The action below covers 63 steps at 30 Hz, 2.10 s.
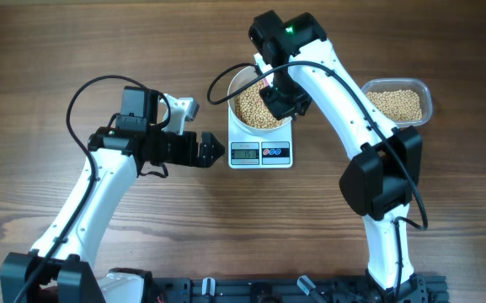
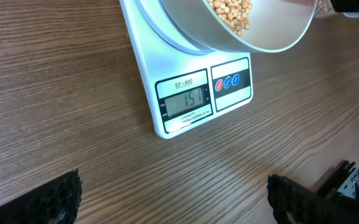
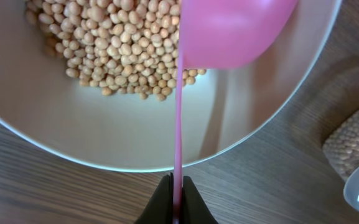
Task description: Scoop item into bowl and weigh 150g on scale
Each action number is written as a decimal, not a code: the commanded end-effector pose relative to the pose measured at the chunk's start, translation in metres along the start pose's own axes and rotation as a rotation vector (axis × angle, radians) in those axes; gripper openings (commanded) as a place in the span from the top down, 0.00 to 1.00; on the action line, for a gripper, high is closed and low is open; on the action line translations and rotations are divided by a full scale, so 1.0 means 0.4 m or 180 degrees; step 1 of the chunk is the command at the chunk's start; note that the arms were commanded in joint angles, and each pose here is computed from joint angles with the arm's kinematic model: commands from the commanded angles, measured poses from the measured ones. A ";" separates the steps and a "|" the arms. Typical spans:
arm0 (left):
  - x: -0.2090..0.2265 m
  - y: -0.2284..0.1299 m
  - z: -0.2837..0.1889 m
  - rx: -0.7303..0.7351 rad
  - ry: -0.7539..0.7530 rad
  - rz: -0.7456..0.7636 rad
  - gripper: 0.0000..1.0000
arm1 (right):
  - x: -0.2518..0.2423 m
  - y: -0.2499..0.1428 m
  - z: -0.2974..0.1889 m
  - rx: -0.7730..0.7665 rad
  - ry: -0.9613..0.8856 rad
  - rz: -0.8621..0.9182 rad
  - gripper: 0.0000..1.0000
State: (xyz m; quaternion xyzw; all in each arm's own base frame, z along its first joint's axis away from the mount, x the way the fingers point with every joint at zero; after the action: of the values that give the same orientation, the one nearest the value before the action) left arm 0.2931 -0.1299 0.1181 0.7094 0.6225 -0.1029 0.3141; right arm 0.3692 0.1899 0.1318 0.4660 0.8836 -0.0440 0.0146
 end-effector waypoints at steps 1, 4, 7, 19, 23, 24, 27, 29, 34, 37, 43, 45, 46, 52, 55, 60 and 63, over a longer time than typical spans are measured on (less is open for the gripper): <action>-0.005 0.017 -0.005 -0.0048 0.0012 0.0102 0.00 | 0.018 -0.003 0.016 0.0072 0.0098 0.0006 0.96; -0.005 0.017 -0.005 -0.0048 0.0012 0.0102 0.00 | 0.010 -0.003 0.016 0.0075 0.0040 0.0032 0.96; -0.005 0.017 -0.005 -0.0048 0.0012 0.0102 0.00 | -0.001 -0.002 0.016 0.0070 -0.0046 0.0041 0.96; -0.005 0.017 -0.005 -0.0048 0.0012 0.0102 0.00 | 0.050 0.007 0.014 0.0004 0.0355 -0.0122 0.96; -0.005 0.017 -0.005 -0.0048 0.0012 0.0102 0.00 | 0.065 0.002 0.012 0.0024 0.0470 -0.0170 0.96; -0.005 0.017 -0.005 -0.0048 0.0012 0.0102 0.00 | 0.065 0.001 0.012 0.0029 0.0472 -0.0172 0.96; -0.005 0.017 -0.005 -0.0047 0.0012 0.0102 0.00 | 0.073 0.000 0.011 0.0027 0.0535 -0.0227 0.96; -0.005 0.017 -0.005 -0.0048 0.0012 0.0102 0.00 | 0.088 0.001 0.008 0.0006 0.0658 -0.0278 0.96; -0.005 0.017 -0.005 -0.0047 0.0012 0.0102 0.00 | 0.099 0.002 0.005 -0.0006 0.0743 -0.0311 0.96; -0.005 0.017 -0.005 -0.0048 0.0012 0.0102 0.00 | 0.087 0.003 0.008 -0.0006 0.0651 -0.0317 0.96; -0.005 0.017 -0.005 -0.0048 0.0012 0.0102 0.00 | -0.001 0.001 0.016 0.0057 -0.0049 -0.0030 0.96; -0.005 0.017 -0.005 -0.0048 0.0012 0.0102 0.00 | -0.002 0.001 0.016 0.0056 -0.0050 -0.0030 0.96; -0.005 0.017 -0.005 -0.0048 0.0012 0.0102 0.00 | -0.002 0.001 0.016 0.0056 -0.0050 -0.0028 0.96; -0.005 0.017 -0.005 -0.0048 0.0012 0.0102 0.00 | 0.030 0.004 0.015 0.0030 0.0194 -0.0079 0.96; -0.005 0.017 -0.005 -0.0048 0.0012 0.0102 0.00 | 0.053 0.007 0.014 0.0006 0.0345 -0.0144 0.96; -0.005 0.017 -0.005 -0.0048 0.0012 0.0102 0.00 | 0.072 0.009 0.012 -0.0002 0.0368 -0.0221 0.96; -0.005 0.017 -0.005 -0.0048 0.0012 0.0102 0.00 | 0.082 0.010 0.011 -0.0007 0.0403 -0.0236 0.96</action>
State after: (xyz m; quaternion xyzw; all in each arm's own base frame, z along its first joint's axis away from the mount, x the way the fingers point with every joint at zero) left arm 0.2931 -0.1299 0.1181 0.7094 0.6225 -0.1028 0.3140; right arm 0.3587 0.2088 0.1313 0.4473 0.8939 -0.0184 -0.0238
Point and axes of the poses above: each gripper's point midway between its finger pads, its own z axis out along the fingers, its own x axis along the line the jaws close on, y = z × x, the point moved 1 cm from there along -z, back along the fingers, and after that the axes turned 5 degrees about -z, right-handed, at the moved point
